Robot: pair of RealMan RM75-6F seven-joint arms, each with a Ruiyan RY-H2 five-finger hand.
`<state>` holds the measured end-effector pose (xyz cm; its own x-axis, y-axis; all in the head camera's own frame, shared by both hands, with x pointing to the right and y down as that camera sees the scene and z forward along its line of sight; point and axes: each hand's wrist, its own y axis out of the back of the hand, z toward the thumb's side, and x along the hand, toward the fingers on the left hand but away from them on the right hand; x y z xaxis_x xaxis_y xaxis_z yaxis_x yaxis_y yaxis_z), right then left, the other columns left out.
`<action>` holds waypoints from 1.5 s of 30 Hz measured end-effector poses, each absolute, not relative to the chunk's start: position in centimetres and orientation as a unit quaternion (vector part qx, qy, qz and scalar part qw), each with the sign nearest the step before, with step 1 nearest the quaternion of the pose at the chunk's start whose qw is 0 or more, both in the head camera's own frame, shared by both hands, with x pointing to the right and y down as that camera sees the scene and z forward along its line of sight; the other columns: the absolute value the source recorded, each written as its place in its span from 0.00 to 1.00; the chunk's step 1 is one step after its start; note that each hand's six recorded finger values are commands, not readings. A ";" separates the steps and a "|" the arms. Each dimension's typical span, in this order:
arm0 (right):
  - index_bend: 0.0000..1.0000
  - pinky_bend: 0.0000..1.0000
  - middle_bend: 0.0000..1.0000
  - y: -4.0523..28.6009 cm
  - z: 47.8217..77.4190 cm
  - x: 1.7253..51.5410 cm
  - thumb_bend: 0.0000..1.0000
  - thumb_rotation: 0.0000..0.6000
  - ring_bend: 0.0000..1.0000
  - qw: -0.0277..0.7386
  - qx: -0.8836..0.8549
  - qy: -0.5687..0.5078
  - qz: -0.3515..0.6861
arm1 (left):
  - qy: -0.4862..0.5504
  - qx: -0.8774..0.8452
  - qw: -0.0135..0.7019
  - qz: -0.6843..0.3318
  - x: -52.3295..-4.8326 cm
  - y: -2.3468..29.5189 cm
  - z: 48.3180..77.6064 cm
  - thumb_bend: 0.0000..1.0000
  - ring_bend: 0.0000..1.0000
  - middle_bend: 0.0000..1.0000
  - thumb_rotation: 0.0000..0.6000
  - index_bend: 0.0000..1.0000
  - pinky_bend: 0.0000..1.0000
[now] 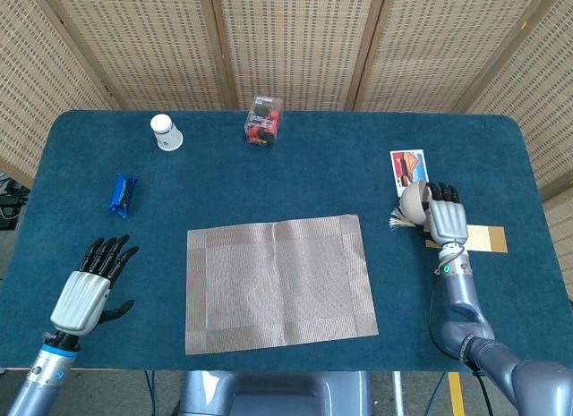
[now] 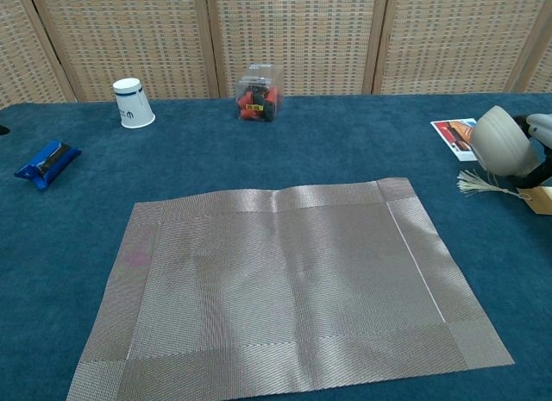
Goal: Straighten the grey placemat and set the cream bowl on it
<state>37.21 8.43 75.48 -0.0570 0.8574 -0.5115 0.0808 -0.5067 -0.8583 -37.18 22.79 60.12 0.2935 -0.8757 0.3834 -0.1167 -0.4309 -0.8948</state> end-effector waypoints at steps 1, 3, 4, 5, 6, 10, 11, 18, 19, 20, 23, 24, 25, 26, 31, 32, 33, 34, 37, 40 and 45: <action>0.74 0.00 0.18 8.5 75.4 37.1 0.52 1.00 0.00 0.316 -0.611 -0.385 0.616 | 0.355 -0.699 0.398 -0.476 -37.2 22.8 60.1 0.16 0.00 0.00 1.00 0.11 0.00; 0.74 0.00 0.18 8.6 75.3 37.1 0.52 1.00 0.00 0.317 -0.612 -0.385 0.614 | 0.355 -0.699 0.399 -0.475 -37.1 22.8 60.0 0.16 0.00 0.00 1.00 0.11 0.00; 0.74 0.00 0.18 8.7 75.2 37.0 0.52 1.00 0.00 0.318 -0.613 -0.386 0.612 | 0.355 -0.699 0.399 -0.475 -37.1 22.9 60.0 0.16 0.00 0.00 1.00 0.11 0.00; 0.74 0.00 0.18 8.8 75.1 37.0 0.52 1.00 0.00 0.319 -0.613 -0.386 0.611 | 0.356 -0.699 0.400 -0.474 -37.1 22.9 60.0 0.16 0.00 0.00 1.00 0.11 0.00; 0.75 0.00 0.18 8.8 75.0 37.0 0.51 1.00 0.00 0.320 -0.613 -0.386 0.610 | 0.356 -0.699 0.400 -0.474 -37.1 22.9 60.0 0.16 0.00 0.00 1.00 0.11 0.00; 0.75 0.00 0.18 9.2 74.5 36.6 0.51 1.00 0.00 0.330 -0.616 -0.386 0.602 | 0.357 -0.700 0.400 -0.473 -37.1 22.9 59.9 0.16 0.00 0.00 1.00 0.11 0.00; 0.75 0.00 0.18 9.3 74.4 36.4 0.51 1.00 0.00 0.333 -0.617 -0.385 0.599 | 0.357 -0.699 0.400 -0.472 -37.1 22.9 59.9 0.16 0.00 0.00 1.00 0.11 0.00; 0.75 0.00 0.18 10.9 72.8 34.3 0.51 1.00 0.00 0.364 -0.638 -0.374 0.566 | 0.358 -0.700 0.401 -0.470 -37.0 23.0 59.8 0.16 0.00 0.00 1.00 0.12 0.00; 0.75 0.00 0.18 11.2 72.4 33.8 0.51 1.00 0.00 0.369 -0.642 -0.371 0.560 | 0.358 -0.701 0.401 -0.469 -37.0 23.0 59.7 0.16 0.00 0.00 1.00 0.12 0.00; 0.75 0.00 0.18 11.5 72.2 33.4 0.51 1.00 0.00 0.374 -0.645 -0.368 0.555 | 0.358 -0.701 0.402 -0.468 -36.9 23.0 59.6 0.16 0.00 0.00 1.00 0.12 0.00; 0.75 0.00 0.18 12.4 71.4 32.0 0.50 1.00 0.00 0.389 -0.657 -0.359 0.536 | 0.359 -0.703 0.407 -0.461 -36.7 23.2 59.2 0.16 0.00 0.00 1.00 0.12 0.00; 0.75 0.00 0.18 12.8 71.2 31.5 0.50 1.00 0.00 0.393 -0.661 -0.356 0.531 | 0.360 -0.703 0.408 -0.458 -36.6 23.2 59.1 0.16 0.00 0.00 1.00 0.12 0.00; 0.75 0.00 0.18 13.2 70.8 30.8 0.50 1.00 0.00 0.398 -0.667 -0.352 0.523 | 0.361 -0.703 0.410 -0.456 -36.6 23.3 58.9 0.16 0.00 0.00 1.00 0.12 0.00; 0.75 0.00 0.18 13.4 70.7 30.4 0.50 1.00 0.00 0.400 -0.669 -0.350 0.519 | 0.361 -0.703 0.410 -0.455 -36.6 23.4 58.8 0.16 0.00 0.00 1.00 0.12 0.00; 0.75 0.00 0.18 15.4 69.3 27.3 0.49 1.00 0.00 0.419 -0.688 -0.329 0.493 | 0.353 -0.706 0.414 -0.454 -36.6 23.9 58.8 0.16 0.00 0.00 1.00 0.12 0.00; 0.75 0.00 0.18 15.7 69.1 26.7 0.49 1.00 0.00 0.423 -0.690 -0.325 0.490 | 0.351 -0.706 0.414 -0.454 -36.6 24.1 58.8 0.16 0.00 0.00 1.00 0.12 0.00; 0.75 0.00 0.18 16.1 68.9 26.2 0.49 1.00 0.00 0.426 -0.691 -0.320 0.488 | 0.351 -0.706 0.414 -0.454 -36.6 24.2 58.8 0.16 0.00 0.00 1.00 0.12 0.00; 0.75 0.00 0.18 16.5 68.7 25.6 0.49 1.00 0.00 0.431 -0.694 -0.314 0.484 | 0.351 -0.706 0.415 -0.454 -36.7 24.3 58.7 0.16 0.00 0.00 1.00 0.12 0.00; 0.75 0.00 0.18 17.5 68.4 24.1 0.49 1.00 0.00 0.440 -0.699 -0.299 0.478 | 0.348 -0.706 0.415 -0.456 -37.0 24.6 58.7 0.16 0.00 0.00 1.00 0.12 0.00; 0.75 0.00 0.18 18.3 68.7 22.8 0.49 1.00 0.00 0.442 -0.705 -0.287 0.475 | 0.347 -0.706 0.412 -0.460 -37.6 25.0 58.8 0.16 0.00 0.00 1.00 0.12 0.00; 0.75 0.00 0.18 19.3 69.5 20.5 0.49 1.00 0.00 0.440 -0.715 -0.274 0.469 | 0.344 -0.707 0.404 -0.468 -38.8 25.6 59.1 0.16 0.00 0.00 1.00 0.12 0.00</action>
<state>20.48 19.27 69.53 0.4094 0.8046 -0.4301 -0.0213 -0.4629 -0.8862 -38.82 25.61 59.09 0.3251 -0.8646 0.3830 -0.1088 -0.4365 -0.8931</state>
